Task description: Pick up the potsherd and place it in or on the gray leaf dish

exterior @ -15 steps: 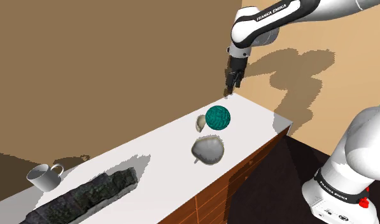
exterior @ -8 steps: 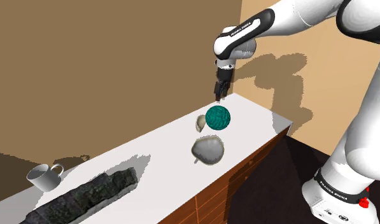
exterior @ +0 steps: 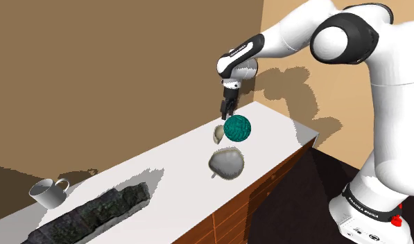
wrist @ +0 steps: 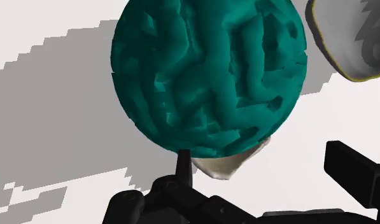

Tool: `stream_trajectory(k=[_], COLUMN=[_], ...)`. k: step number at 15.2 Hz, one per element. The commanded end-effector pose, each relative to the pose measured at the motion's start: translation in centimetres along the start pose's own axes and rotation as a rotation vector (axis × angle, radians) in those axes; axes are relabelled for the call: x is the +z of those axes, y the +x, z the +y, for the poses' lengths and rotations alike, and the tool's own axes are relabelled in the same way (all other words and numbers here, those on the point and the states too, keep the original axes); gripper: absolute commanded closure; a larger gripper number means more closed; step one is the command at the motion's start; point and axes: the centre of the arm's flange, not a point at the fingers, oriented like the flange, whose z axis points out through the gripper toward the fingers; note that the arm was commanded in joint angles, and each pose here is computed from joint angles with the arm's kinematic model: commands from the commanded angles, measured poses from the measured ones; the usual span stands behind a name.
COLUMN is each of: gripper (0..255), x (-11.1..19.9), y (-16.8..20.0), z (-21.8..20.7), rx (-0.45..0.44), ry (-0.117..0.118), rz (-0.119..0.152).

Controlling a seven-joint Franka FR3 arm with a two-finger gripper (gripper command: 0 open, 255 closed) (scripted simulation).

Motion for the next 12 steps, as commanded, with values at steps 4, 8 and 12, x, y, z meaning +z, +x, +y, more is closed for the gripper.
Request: stream_trajectory(k=[4, 8, 12], gripper=[0, 0, 0], x=[4.5, 6.6, 7.9], y=[3.6, 3.6, 3.5], z=[1.2, 1.0, 1.0], rx=[-0.027, -0.027, -0.027], ry=[0.057, 0.057, 0.057], rz=[-0.014, -0.014, -0.014])
